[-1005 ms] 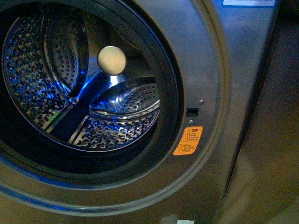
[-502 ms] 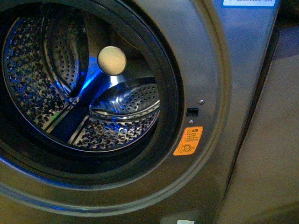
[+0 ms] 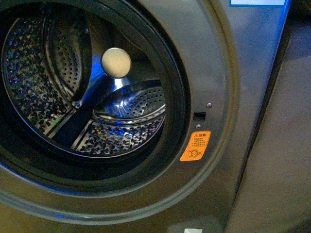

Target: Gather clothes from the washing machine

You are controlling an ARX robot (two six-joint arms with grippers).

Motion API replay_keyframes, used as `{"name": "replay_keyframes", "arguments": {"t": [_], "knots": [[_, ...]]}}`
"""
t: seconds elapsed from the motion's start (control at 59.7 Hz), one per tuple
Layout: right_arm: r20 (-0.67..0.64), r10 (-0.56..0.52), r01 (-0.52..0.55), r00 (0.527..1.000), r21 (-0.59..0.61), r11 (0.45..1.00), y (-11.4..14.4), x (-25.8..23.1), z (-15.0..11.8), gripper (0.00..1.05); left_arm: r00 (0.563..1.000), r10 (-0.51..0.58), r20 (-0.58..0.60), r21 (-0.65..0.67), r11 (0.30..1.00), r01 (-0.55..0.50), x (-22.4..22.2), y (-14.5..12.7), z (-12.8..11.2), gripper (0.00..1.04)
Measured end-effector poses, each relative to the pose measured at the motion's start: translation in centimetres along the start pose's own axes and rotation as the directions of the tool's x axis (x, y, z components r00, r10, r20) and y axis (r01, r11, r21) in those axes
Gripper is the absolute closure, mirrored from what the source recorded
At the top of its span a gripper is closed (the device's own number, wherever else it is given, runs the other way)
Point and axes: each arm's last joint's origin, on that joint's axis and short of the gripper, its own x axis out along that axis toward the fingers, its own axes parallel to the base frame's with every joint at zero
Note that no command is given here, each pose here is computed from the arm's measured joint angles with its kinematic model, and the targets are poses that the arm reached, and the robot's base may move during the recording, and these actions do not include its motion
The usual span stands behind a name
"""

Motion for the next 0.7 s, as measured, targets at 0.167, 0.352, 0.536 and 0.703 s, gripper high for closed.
{"name": "replay_keyframes", "arguments": {"t": [0.167, 0.352, 0.536, 0.703], "knots": [[-0.343, 0.152, -0.111, 0.927, 0.135, 0.985, 0.7, 3.4, -5.9, 1.00, 1.000, 0.000, 0.000, 0.000, 1.000, 0.000, 0.0, 0.0, 0.0, 0.07], [-0.391, 0.217, -0.140, 0.894, 0.215, 0.966, 1.5, 5.1, -6.5, 0.81, 1.000, 0.000, 0.000, 0.000, 1.000, 0.000, 0.0, 0.0, 0.0, 0.07], [-0.199, 0.158, -0.128, 0.967, 0.154, 0.980, 2.2, 4.9, -4.1, 0.46, 1.000, 0.001, 0.000, 0.000, 1.000, -0.001, 0.0, 0.0, 0.0, 0.07], [0.090, 0.160, -0.168, 0.983, 0.089, 0.982, 3.6, 0.6, 1.2, 0.14, 1.000, 0.000, 0.000, 0.000, 1.000, 0.000, 0.0, 0.0, 0.0, 0.07]]}}
